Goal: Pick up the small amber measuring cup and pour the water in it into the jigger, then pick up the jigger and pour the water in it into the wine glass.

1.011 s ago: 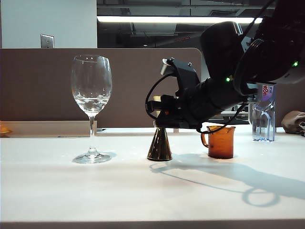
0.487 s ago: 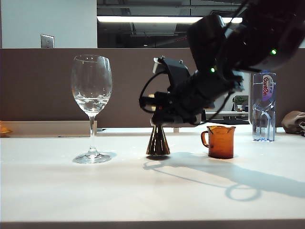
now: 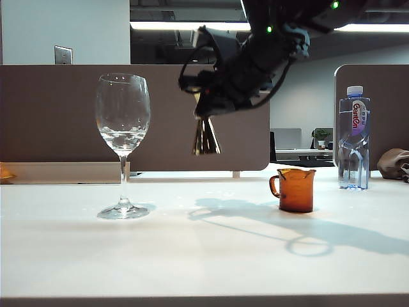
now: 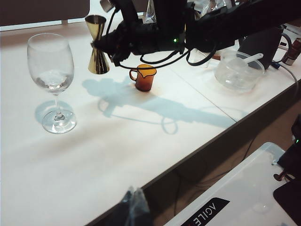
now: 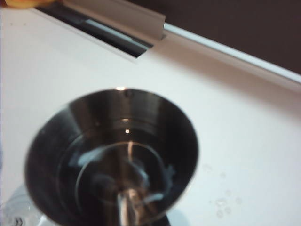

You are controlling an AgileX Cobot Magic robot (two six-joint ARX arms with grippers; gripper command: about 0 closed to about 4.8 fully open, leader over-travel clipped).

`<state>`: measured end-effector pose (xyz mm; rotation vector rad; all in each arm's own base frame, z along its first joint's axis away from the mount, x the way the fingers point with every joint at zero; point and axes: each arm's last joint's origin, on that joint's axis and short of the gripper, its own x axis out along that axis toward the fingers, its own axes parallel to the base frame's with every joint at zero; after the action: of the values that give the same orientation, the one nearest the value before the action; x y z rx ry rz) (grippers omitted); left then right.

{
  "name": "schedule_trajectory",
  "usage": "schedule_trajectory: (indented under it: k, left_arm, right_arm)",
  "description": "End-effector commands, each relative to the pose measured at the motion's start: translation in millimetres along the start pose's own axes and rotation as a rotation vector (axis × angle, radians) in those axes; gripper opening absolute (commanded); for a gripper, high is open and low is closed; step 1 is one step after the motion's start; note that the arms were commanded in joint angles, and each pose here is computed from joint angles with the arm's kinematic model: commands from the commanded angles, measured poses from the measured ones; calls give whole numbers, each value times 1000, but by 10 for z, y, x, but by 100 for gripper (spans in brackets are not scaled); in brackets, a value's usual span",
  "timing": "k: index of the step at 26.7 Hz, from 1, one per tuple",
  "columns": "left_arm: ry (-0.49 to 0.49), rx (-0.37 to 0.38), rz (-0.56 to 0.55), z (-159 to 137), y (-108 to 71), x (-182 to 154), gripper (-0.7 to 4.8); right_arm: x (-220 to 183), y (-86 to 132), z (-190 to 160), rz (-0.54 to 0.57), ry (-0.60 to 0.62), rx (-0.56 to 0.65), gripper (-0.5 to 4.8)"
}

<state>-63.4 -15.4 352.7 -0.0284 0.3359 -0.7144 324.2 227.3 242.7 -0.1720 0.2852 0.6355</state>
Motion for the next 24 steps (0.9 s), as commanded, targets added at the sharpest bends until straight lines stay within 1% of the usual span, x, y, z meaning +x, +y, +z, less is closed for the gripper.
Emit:
schedule_trajectory:
  k: [1,8,11,16,18,23,24]
  left_arm:
    - [-12,9,-1,17,-4,-4,-2]
    - [-12,9,-1,17,-4,-4,-2]
    - [-12,9,-1,16,-4,-4,-2]
    - [-12,9,-1,17,-4,-4,-2]
    - [-12,9,-1,17,-4,-4,-2]
    - [-12,9,-1,17,-4,-4,-2]
    - [-12,9,-1,17,-4,-4,-2]
  right_arm:
    - [-79,48,241,-11,-80,-27,-1]
    - [-143,99,589,2,-76,-39,-1]
    - [-169,147,723,-12,-80,-54,-1]
    - [-214,201,908,-24,-92,-124,-1]
    - [-235,249,979,-35,-96,-185,-1]
    - [-233,363,1013,-45,-83,-300,-1]
    - [-216,386,1010,-63,-73,-319,-1]
